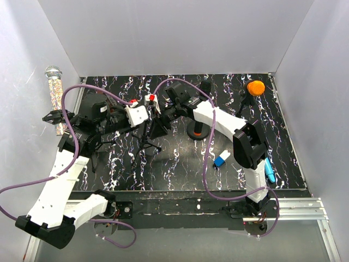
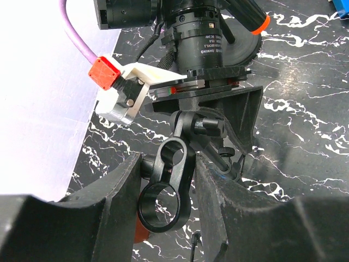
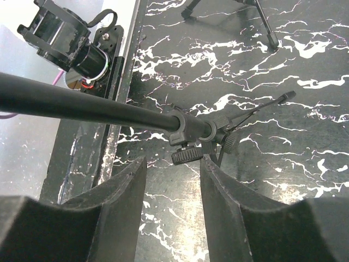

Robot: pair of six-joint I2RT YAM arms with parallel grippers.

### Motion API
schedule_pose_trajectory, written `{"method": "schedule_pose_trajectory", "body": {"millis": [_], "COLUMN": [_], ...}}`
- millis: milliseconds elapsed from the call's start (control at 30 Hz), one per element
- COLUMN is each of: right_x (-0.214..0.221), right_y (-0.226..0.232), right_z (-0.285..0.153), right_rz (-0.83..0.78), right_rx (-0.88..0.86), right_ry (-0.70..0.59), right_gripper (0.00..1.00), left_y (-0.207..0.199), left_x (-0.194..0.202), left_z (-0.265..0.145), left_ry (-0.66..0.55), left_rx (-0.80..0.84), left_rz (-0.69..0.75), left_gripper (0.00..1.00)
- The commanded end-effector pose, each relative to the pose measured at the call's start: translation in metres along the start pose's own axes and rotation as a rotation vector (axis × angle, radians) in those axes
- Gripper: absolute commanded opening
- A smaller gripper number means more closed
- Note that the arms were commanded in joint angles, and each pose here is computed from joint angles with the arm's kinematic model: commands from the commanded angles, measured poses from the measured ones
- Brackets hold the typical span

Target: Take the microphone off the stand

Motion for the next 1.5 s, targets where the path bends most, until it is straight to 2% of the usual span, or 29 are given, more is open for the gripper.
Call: {"method": "schedule_pose_trajectory", "body": {"millis": [0,233,533,633,733,1033,1133,1200,1300,1367,1467], "right_x": [-0.003,0.000,-0.001,0.002,0.004,0.004,0.004,0.003,0.003,0.011,0.016], "right_y": [0.003,0.002,0.004,0.004,0.004,0.007,0.010,0.011,0.011,0.010,0.013], "right_z": [0.008,0.016,0.020,0.022,0.024,0.019,0.008,-0.002,-0.018,-0.026,-0.037], "right_rz": [-0.008,0.010,0.045,0.073,0.089,0.078,0.063,0.060,0.028,-0.004,-0.102], "right_rx": [-0.028,-0.027,-0.053,-0.056,-0.070,-0.087,-0.074,-0.034,0.077,0.169,0.296], "right_ry": [-0.017,-0.022,-0.035,-0.036,-0.038,-0.027,-0.022,-0.032,-0.062,-0.092,-0.178], "right_gripper": [0.52,0.53,0.43,0.52,0.53,0.29,0.13,0.01,0.01,0.01,0.01], "left_y": [0.024,0.022,0.019,0.019,0.015,0.007,0.016,0.032,0.059,0.065,0.054], "left_x": [-0.020,-0.023,-0.020,-0.018,-0.016,-0.001,0.005,0.009,0.020,0.031,0.029], "left_z": [-0.007,-0.008,-0.011,-0.011,-0.013,-0.019,-0.017,-0.017,-0.019,-0.016,-0.002], "left_ry": [-0.058,-0.071,-0.063,-0.067,-0.072,-0.024,0.002,0.021,0.060,0.099,0.055], "left_rx": [-0.094,-0.093,-0.105,-0.131,-0.141,-0.168,-0.221,-0.319,-0.505,-0.572,-0.504], "left_rz": [0.049,0.021,0.002,-0.022,-0.015,0.034,0.048,0.006,-0.130,-0.271,-0.361], "left_gripper": [0.00,0.00,0.00,0.00,0.00,0.00,0.00,0.00,0.00,0.00,0.00]}}
Point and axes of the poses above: each gripper's point midway between its finger pads, its own z axis out along the fingers, its own y axis along the line the jaws close on, x = y × z, the point moved 2 cm from there along -z, back along the fingers, and after that the axes turned 6 degrees about z, right-handed, at the moved point
